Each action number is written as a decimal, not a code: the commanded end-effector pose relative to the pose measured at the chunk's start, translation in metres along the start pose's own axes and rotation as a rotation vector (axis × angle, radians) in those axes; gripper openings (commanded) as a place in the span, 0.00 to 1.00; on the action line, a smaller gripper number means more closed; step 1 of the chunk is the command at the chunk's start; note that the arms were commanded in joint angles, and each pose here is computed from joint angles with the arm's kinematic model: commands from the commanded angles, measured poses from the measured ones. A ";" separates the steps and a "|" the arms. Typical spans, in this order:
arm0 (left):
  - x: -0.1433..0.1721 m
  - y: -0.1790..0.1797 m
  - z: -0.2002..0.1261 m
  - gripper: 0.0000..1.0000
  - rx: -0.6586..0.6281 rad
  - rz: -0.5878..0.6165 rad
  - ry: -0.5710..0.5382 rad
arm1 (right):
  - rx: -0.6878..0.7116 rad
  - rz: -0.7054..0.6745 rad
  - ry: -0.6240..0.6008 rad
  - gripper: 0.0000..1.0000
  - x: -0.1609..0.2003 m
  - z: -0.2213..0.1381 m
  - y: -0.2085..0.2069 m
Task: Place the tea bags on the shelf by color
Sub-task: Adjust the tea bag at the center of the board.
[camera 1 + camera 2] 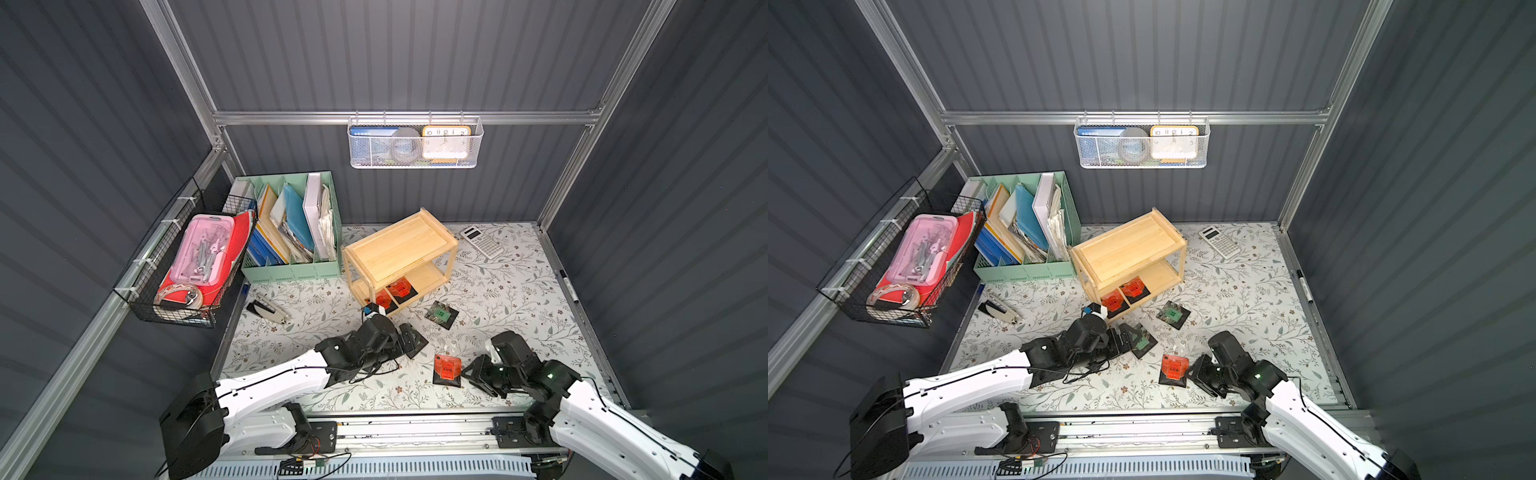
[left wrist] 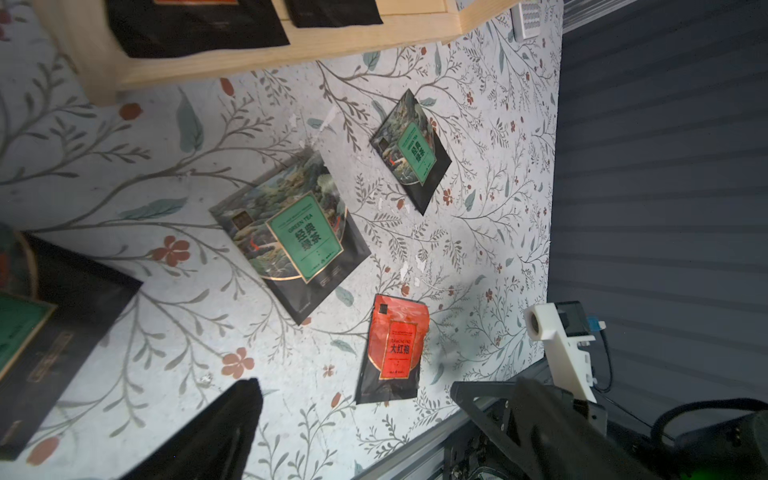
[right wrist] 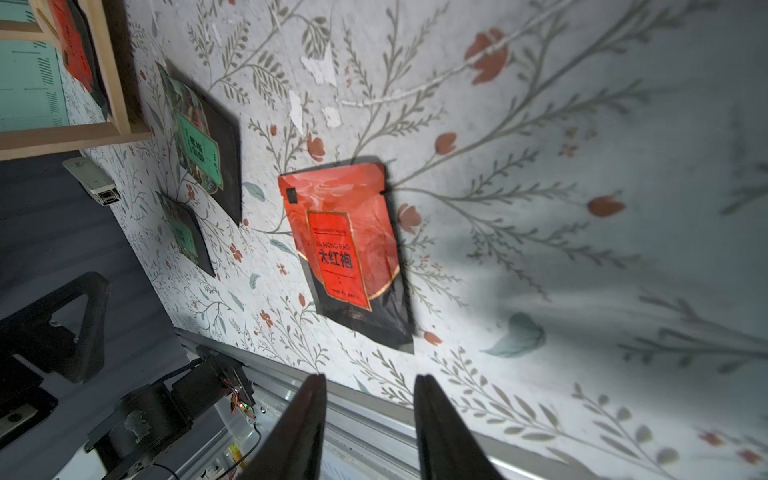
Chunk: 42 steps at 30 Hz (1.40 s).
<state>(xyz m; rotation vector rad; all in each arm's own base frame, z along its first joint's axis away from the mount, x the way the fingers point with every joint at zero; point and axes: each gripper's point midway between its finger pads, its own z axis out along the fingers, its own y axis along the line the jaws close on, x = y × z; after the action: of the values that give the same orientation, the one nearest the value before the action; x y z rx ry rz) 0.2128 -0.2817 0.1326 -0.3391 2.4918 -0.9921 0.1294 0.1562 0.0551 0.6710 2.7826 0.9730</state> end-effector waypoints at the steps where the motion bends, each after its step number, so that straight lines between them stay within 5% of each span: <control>1: -0.001 -0.022 0.007 1.00 0.045 0.004 -0.009 | 0.009 0.047 0.032 0.41 0.007 0.003 -0.008; 29: -0.012 -0.018 0.013 1.00 -0.013 -0.029 -0.095 | -0.046 0.076 0.127 0.41 0.020 0.029 -0.003; 42: -0.012 -0.017 0.013 1.00 -0.025 -0.044 -0.092 | -0.009 0.099 0.077 0.40 0.012 0.040 -0.003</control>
<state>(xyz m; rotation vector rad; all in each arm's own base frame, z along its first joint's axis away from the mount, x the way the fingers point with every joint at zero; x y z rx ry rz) 0.2294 -0.2961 0.1294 -0.4243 2.4378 -0.9351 0.1236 0.1865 0.0273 0.7544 2.8563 1.0955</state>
